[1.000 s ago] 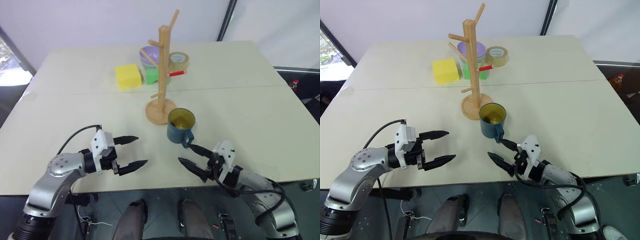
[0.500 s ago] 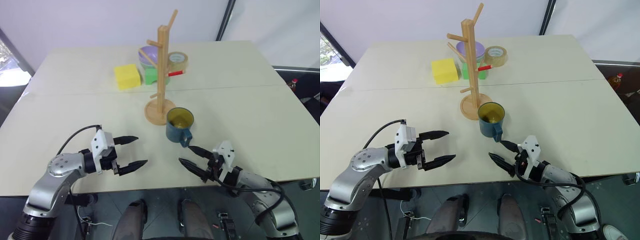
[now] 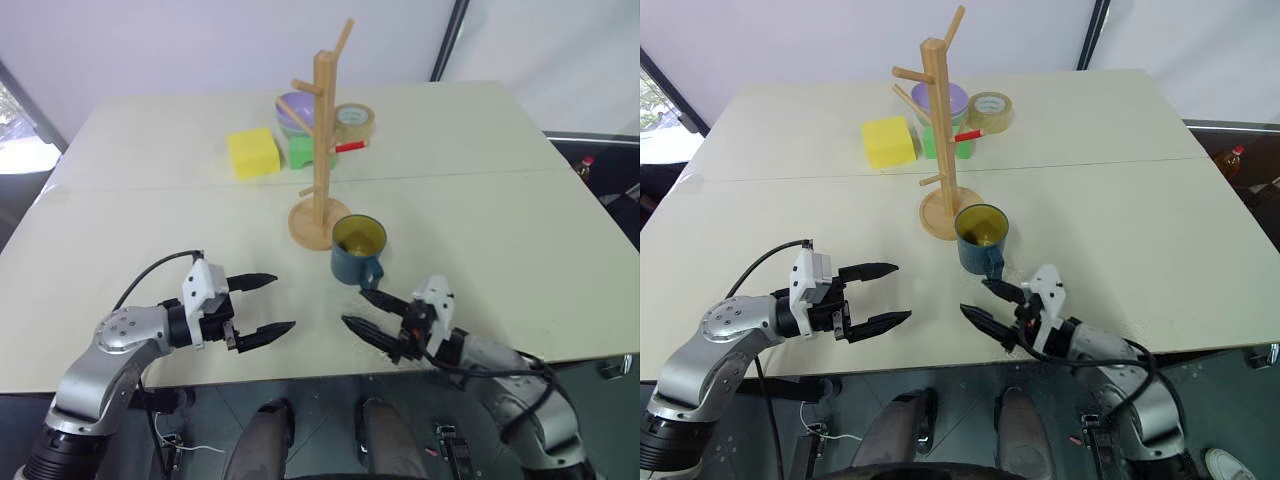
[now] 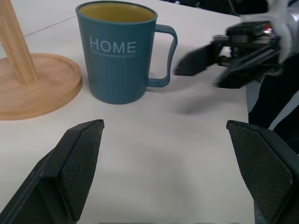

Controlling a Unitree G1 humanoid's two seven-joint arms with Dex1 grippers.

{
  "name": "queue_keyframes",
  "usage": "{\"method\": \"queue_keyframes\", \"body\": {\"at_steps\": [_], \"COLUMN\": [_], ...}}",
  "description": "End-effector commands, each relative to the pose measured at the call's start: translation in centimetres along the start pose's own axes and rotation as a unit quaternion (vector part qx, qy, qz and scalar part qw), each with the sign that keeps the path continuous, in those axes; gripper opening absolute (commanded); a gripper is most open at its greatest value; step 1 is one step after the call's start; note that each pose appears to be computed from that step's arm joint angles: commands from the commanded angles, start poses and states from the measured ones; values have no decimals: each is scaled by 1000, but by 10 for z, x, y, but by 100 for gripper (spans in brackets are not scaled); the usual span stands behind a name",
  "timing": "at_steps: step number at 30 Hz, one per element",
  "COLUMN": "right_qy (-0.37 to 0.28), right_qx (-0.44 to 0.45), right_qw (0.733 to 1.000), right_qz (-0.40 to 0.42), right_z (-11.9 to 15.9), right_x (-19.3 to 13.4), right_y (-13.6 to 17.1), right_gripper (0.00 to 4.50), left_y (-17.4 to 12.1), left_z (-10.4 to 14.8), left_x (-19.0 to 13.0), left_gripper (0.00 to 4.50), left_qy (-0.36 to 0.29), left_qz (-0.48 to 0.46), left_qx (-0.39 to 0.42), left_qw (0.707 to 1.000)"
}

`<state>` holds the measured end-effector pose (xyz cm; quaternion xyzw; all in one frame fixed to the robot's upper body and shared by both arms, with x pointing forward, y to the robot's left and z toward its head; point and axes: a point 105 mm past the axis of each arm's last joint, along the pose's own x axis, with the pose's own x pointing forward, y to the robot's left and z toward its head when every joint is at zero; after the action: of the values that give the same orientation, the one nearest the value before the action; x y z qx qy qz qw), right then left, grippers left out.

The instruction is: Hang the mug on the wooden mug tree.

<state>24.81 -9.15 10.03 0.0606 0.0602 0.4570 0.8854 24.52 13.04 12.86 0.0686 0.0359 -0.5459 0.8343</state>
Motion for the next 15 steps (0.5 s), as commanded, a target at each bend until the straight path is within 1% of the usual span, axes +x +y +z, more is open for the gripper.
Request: {"method": "queue_keyframes", "body": {"at_steps": [1, 5, 15], "right_qy": [-16, -20, -24], "right_qx": [-12, -17, -44], "right_qw": [1000, 1000, 994], "right_qz": [-4, -13, -93], "right_z": [5, 6, 11], "right_x": [5, 5, -22], "right_y": [0, -3, -33], "right_gripper": [341, 341, 341], "left_y": [-2, -2, 0], "left_z": [10, 10, 10], "left_x": [-1, -2, -1], "left_gripper": [450, 450, 450], "left_qy": [-9, -9, -11], "left_qz": [-5, -2, 1], "left_qx": [16, 17, 19], "left_qw": [1000, 1000, 1000]}}
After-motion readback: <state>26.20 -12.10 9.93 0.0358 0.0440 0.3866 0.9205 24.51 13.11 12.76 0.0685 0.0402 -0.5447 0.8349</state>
